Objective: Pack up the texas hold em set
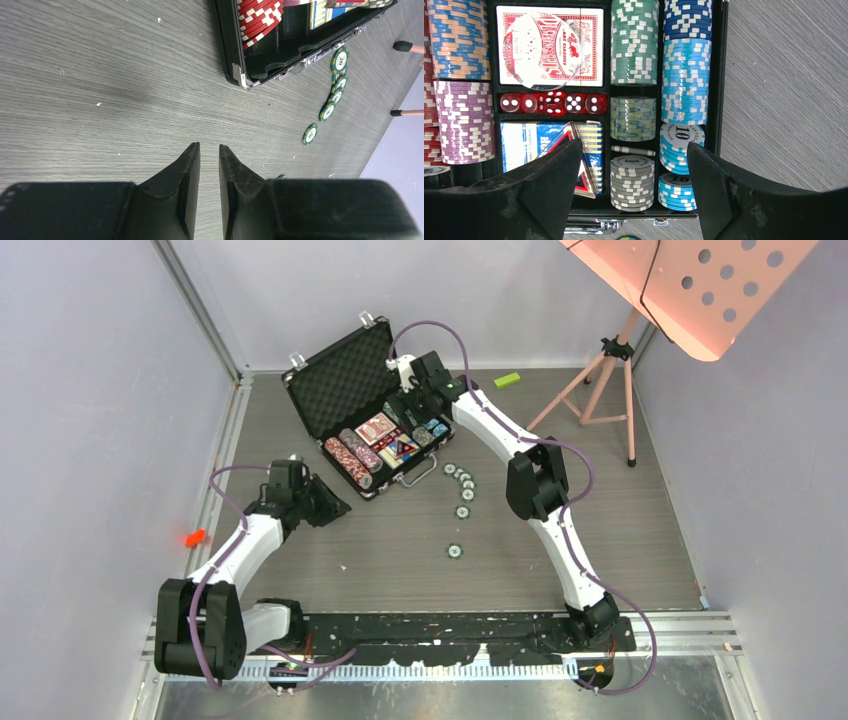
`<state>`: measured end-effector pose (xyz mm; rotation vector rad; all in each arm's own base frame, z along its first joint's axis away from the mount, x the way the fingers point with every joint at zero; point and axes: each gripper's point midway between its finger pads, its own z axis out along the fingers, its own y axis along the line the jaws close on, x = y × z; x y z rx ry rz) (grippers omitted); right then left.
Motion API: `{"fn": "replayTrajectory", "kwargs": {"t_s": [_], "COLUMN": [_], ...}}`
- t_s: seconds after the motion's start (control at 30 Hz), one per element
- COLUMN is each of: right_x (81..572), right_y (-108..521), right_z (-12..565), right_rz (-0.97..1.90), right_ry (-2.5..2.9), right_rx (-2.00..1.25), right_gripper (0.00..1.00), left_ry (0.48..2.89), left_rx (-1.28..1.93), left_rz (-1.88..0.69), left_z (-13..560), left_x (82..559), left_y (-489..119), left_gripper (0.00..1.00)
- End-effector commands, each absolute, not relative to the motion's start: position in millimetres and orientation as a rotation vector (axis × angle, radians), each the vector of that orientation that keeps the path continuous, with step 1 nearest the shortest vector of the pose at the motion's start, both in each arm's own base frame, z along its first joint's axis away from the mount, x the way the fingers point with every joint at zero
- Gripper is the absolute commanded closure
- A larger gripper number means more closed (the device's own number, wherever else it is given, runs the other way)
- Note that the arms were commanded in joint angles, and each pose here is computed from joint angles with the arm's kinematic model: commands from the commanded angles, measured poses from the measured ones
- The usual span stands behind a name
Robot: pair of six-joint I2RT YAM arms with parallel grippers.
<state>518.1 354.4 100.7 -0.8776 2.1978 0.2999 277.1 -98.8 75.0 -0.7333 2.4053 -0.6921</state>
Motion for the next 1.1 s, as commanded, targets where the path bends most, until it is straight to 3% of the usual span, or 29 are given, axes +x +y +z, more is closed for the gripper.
{"fn": "replayTrajectory", "kwargs": {"t_s": [0.0, 0.1, 0.4, 0.63, 0.73, 0.83, 0.87, 1.07], "right_x": [528.9, 526.7, 503.9, 492.6, 495.1, 500.2, 501.4, 516.1], "right_y": [362.0, 360.5, 334.4, 305.5, 294.3, 283.3, 282.0, 266.8], "right_z": [141.2, 151.5, 185.3, 180.7, 172.7, 168.9, 169.0, 170.6], "right_rz": [0.310, 0.321, 0.416, 0.491, 0.514, 0.522, 0.528, 0.564], "right_ry": [2.110, 2.109, 2.120, 2.155, 2.197, 2.214, 2.216, 2.227], "right_rx": [-0.809, -0.778, -0.586, -0.457, -0.405, -0.357, -0.342, -0.233], "right_gripper": [0.17, 0.23, 0.25, 0.20, 0.16, 0.14, 0.12, 0.09], "left_ry": [2.370, 2.368, 2.347, 2.297, 2.272, 2.228, 2.215, 2.159], "left_rx": [-0.683, -0.680, -0.638, -0.521, -0.477, -0.458, -0.455, -0.488], "left_rz": [-0.709, -0.713, -0.778, -0.905, -0.905, -0.895, -0.892, -0.883], "left_z": [89.4, 90.7, 98.6, 112.7, 120.2, 129.3, 131.9, 136.3], "left_x": [281.5, 282.2, 290.8, 297.6, 301.4, 306.1, 307.9, 321.7], "left_y": [-99.2, -99.6, -108.1, -124.1, -124.7, -122.9, -122.4, -119.5], "left_gripper": [0.77, 0.77, 0.71, 0.50, 0.31, 0.05, 0.01, 0.00]}}
